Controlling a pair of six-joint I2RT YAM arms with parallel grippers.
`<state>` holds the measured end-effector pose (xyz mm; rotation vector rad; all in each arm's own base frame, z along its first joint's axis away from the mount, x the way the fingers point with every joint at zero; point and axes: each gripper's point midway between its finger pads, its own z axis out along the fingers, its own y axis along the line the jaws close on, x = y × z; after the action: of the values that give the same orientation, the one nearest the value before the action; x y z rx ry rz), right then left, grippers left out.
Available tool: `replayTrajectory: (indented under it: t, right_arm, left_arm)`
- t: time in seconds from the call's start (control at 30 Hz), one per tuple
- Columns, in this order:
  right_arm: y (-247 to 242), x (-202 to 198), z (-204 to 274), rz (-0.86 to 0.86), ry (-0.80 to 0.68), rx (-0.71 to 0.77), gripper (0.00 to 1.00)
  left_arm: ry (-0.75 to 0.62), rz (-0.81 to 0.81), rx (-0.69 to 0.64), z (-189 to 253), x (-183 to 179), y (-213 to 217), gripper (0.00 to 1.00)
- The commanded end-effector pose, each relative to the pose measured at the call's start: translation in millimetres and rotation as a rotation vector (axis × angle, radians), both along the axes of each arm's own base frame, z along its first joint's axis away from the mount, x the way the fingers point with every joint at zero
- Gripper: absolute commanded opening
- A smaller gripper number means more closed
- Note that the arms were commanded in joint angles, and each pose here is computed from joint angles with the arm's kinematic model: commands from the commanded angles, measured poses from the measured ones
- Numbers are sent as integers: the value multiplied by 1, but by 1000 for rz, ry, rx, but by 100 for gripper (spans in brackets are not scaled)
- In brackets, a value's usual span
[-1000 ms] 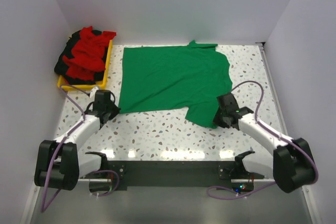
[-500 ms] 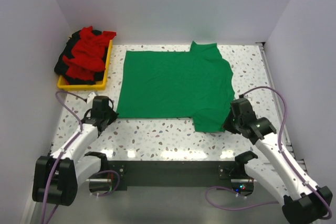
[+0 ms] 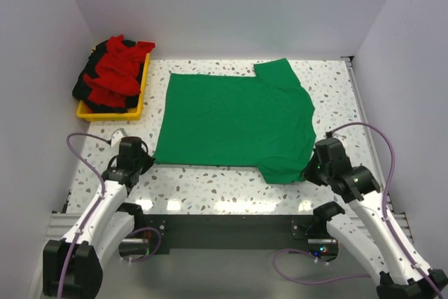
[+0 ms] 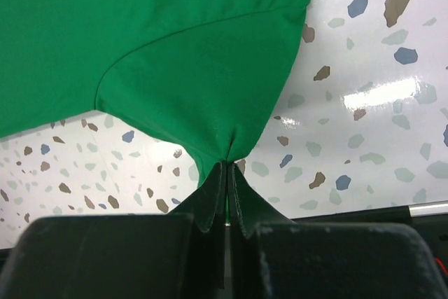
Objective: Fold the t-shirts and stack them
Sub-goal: Fold the tshirt
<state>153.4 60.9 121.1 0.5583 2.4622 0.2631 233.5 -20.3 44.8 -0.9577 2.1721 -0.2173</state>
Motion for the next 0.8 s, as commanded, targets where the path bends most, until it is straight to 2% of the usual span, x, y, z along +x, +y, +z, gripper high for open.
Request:
replayTrajectory:
  t: [0.0,0.17,0.23,0.37,0.4,0.47,0.5,0.57,0.77]
  right_arm:
    - [2,20,22,8,-59,-19,0]
    - [5,78,31,11,-88,-140,0]
    - [12,107,30,24,-78,-175,0]
    - [18,151,27,33,-46,-238,0]
    - [18,159,25,29,-41,-250,0]
    - [19,180,34,24,-73,-258,0]
    - [15,188,26,17,-48,-267,0]
    - [14,205,31,12,-58,-265,0]
    - [15,239,26,26,-49,-212,0]
  left_arm:
    - [-48,4,-1,20,21,0,0]
    - [-30,-31,9,39,63,-9,0]
    - [22,-34,18,31,76,-10,0]
    - [9,-63,26,49,122,-19,0]
    - [44,-69,27,38,129,-21,0]
    - [30,-88,19,48,149,-27,0]
    - [73,-89,24,35,153,-28,0]
    - [77,-78,32,38,167,-28,0]
    - [103,-62,48,31,180,-26,0]
